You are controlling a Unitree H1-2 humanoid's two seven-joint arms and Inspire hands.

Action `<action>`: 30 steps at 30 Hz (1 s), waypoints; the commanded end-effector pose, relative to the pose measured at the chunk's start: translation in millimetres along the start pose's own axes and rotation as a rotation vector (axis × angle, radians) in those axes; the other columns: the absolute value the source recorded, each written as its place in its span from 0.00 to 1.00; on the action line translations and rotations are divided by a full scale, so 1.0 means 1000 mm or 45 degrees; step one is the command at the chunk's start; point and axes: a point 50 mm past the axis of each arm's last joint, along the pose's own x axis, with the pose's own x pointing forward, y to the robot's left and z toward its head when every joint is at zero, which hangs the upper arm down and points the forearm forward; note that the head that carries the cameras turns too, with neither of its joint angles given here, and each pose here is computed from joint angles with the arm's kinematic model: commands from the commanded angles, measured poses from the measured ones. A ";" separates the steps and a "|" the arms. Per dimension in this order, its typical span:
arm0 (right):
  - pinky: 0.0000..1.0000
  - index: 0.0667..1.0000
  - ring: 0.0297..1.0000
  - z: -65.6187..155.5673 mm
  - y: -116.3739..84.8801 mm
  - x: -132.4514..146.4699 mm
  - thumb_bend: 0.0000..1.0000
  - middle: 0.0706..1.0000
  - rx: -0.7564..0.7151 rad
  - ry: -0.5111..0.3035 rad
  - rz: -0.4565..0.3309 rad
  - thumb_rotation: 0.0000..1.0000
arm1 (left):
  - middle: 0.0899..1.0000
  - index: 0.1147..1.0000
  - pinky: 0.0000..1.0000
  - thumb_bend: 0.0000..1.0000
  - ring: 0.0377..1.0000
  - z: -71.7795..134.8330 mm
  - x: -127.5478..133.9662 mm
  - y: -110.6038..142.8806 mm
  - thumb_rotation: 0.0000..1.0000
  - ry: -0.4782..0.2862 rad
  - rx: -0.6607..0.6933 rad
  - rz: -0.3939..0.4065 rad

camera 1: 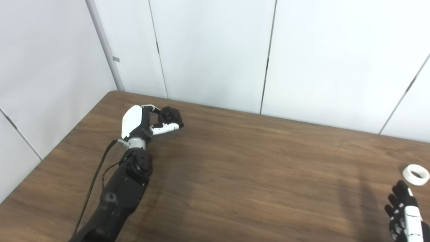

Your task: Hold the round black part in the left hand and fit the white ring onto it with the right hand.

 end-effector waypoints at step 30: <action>1.00 0.95 0.93 -0.008 0.018 0.010 0.47 0.92 -0.033 -0.076 -0.032 0.98 | 0.74 0.42 1.00 0.52 0.86 0.120 -0.158 -0.020 0.05 -0.789 0.118 -0.411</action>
